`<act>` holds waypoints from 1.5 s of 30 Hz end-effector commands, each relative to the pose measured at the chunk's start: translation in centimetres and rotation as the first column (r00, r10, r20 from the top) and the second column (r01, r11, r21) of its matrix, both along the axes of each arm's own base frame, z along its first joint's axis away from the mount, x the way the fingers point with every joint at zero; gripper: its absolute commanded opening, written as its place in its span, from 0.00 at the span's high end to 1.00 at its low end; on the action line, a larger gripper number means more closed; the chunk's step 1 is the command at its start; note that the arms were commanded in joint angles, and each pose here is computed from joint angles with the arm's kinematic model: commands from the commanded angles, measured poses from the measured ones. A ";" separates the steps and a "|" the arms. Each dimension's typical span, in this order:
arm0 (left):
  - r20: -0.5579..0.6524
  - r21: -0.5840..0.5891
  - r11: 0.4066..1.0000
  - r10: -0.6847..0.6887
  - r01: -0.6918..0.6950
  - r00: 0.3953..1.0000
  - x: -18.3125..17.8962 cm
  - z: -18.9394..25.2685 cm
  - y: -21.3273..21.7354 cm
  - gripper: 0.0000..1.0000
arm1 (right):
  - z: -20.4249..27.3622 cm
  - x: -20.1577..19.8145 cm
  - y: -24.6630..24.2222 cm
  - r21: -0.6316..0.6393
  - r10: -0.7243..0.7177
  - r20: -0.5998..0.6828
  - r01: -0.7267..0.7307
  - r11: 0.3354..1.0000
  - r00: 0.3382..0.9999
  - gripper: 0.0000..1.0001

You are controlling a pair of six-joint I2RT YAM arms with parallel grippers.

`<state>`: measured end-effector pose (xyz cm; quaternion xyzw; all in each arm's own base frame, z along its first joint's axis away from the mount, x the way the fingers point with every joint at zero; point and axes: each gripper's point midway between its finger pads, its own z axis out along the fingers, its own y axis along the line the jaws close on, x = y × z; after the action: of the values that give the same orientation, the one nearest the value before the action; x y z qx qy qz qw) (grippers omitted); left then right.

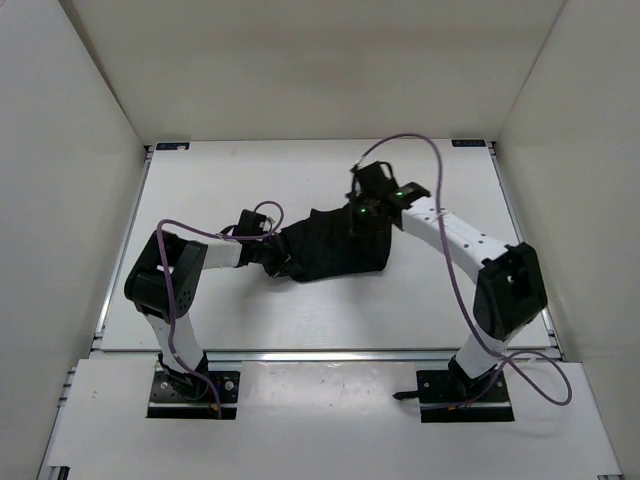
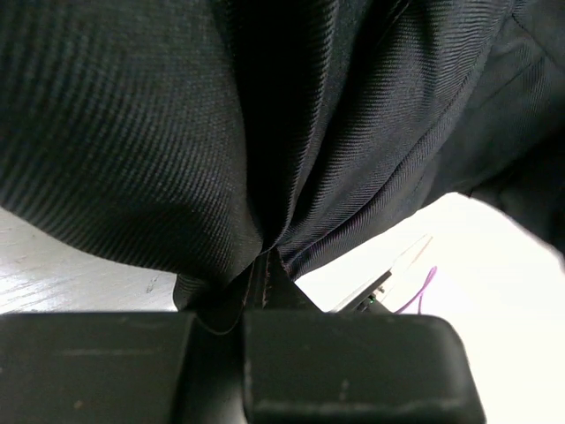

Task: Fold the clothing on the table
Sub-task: Fold the skirt

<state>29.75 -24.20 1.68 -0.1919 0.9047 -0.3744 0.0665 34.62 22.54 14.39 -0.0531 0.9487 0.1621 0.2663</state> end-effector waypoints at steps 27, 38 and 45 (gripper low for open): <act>-0.046 0.074 0.996 -0.037 0.041 0.998 -1.0 -1.3 2.3 0.96 | -8.6 -4.6 17.4 0.055 0.444 -0.111 -0.440 0.896 0.889 1.00; -0.039 0.003 1.000 -0.006 0.007 0.999 -0.8 -0.1 2.8 0.71 | -6.3 -6.1 15.8 0.016 0.429 -0.098 -0.429 0.903 0.898 0.77; -0.008 -0.025 1.000 0.016 -0.016 1.000 -0.1 1.6 3.2 0.65 | -2.1 -9.3 13.1 -0.049 0.404 -0.060 -0.407 0.912 0.913 0.57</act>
<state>29.25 -21.62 2.03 -0.2004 0.9019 -0.3804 0.0409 26.56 36.67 7.82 -0.2569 0.9344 0.1806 0.1682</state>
